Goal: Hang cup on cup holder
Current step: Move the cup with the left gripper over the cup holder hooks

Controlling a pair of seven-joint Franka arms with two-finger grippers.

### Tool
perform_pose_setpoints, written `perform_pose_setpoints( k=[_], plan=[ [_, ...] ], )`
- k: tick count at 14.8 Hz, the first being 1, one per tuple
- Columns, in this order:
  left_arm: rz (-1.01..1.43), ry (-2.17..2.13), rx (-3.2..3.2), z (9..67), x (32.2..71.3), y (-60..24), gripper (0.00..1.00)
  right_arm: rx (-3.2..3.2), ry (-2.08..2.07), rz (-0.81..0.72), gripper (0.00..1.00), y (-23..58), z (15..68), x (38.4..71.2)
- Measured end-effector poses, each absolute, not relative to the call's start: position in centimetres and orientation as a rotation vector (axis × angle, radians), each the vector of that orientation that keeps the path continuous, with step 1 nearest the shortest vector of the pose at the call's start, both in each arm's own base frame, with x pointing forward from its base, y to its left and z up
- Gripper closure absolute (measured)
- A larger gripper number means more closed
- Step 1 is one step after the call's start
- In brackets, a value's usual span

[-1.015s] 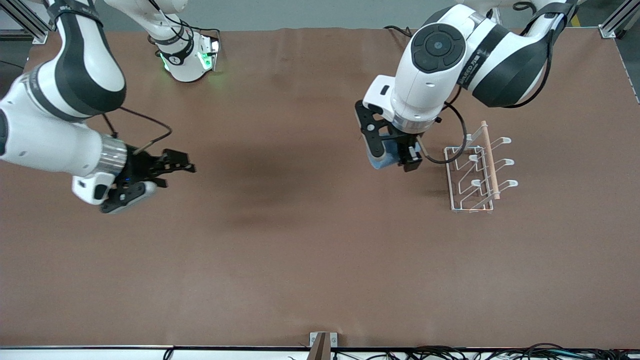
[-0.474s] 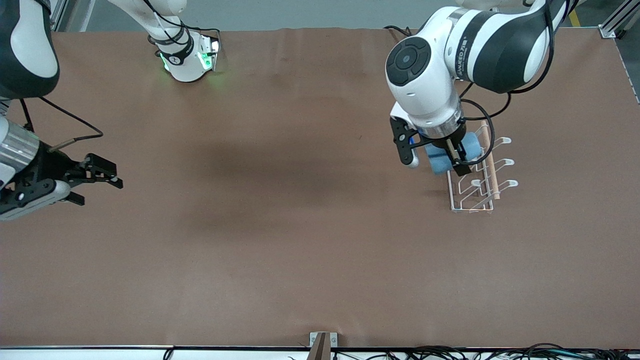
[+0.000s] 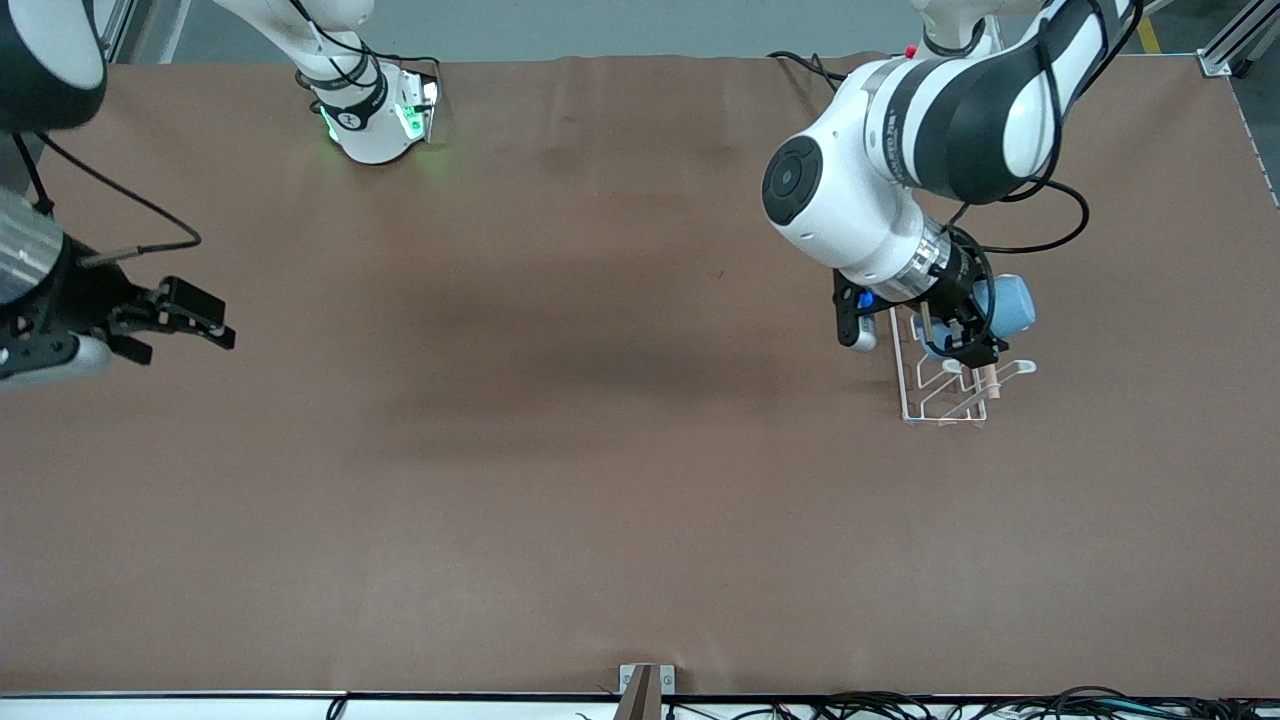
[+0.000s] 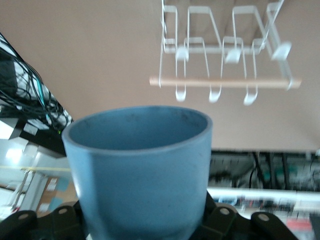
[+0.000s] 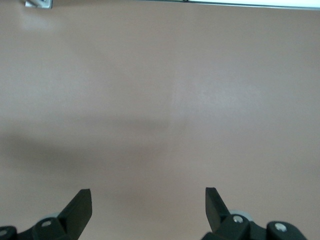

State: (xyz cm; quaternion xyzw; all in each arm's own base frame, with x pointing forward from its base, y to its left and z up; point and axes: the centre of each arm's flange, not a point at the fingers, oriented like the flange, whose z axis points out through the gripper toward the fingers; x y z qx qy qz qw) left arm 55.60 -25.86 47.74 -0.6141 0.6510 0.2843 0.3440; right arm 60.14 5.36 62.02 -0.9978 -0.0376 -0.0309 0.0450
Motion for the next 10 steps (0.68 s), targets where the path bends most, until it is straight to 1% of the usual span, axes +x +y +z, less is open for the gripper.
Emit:
perform_pose_setpoints(
  k=[2,5,7,10],
  plan=[
    [0.798,1.684,-1.522,46.2,56.0,-24.7,0.24,-3.083,-0.023,-0.083,0.00,5.8,64.9,57.6],
    [0.869,1.647,-1.463,43.6,56.9,-22.3,0.24,-3.111,0.107,-0.071,0.00,3.9,67.9,54.8],
    [0.912,1.649,-1.432,41.5,57.4,-21.3,0.24,-3.115,0.158,-0.056,0.00,2.2,68.8,53.7],
    [0.953,1.665,-1.355,38.6,57.0,-21.6,0.24,-3.117,0.185,-0.015,0.00,1.3,67.9,53.4]
  ],
)
